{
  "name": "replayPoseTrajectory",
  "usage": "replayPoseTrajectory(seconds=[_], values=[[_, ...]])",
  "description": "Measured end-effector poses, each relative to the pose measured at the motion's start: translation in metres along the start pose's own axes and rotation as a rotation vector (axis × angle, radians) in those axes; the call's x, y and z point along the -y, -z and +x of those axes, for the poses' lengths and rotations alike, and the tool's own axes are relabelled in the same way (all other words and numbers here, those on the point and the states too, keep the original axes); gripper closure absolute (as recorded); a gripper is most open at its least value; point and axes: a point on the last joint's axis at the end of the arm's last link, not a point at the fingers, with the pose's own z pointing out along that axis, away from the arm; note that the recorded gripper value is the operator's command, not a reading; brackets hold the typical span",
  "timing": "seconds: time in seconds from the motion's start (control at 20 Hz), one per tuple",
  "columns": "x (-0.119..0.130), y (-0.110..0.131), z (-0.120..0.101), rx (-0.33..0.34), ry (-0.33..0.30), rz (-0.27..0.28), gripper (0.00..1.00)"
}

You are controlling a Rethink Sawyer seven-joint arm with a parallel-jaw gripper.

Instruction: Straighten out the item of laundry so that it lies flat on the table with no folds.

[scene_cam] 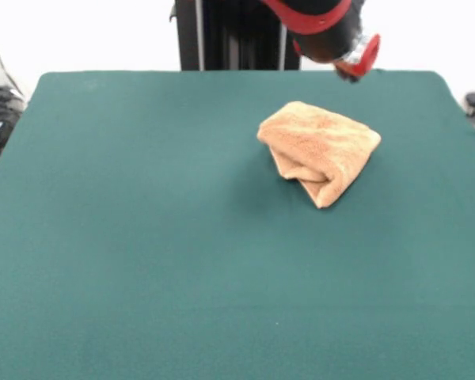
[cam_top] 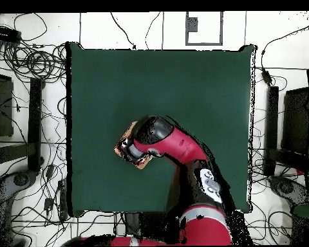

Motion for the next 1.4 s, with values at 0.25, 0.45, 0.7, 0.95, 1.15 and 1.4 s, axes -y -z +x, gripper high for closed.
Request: replayPoseTrajectory(seconds=[0.25, 0.45, 0.7, 0.95, 1.15, 1.4], values=[[0.001, -0.004, -0.026, 0.470, 0.182, 0.099, 1.00], [-0.003, 0.011, -0.048, 0.779, 0.305, 0.091, 1.00], [-0.003, 0.041, -0.068, 1.116, 0.424, 0.040, 1.00], [0.028, 0.056, -0.092, 1.198, 0.416, -0.002, 1.00], [0.080, 0.051, -0.129, 1.023, 0.253, -0.115, 0.00], [0.119, 0.036, -0.150, 0.836, 0.129, -0.214, 0.00]])
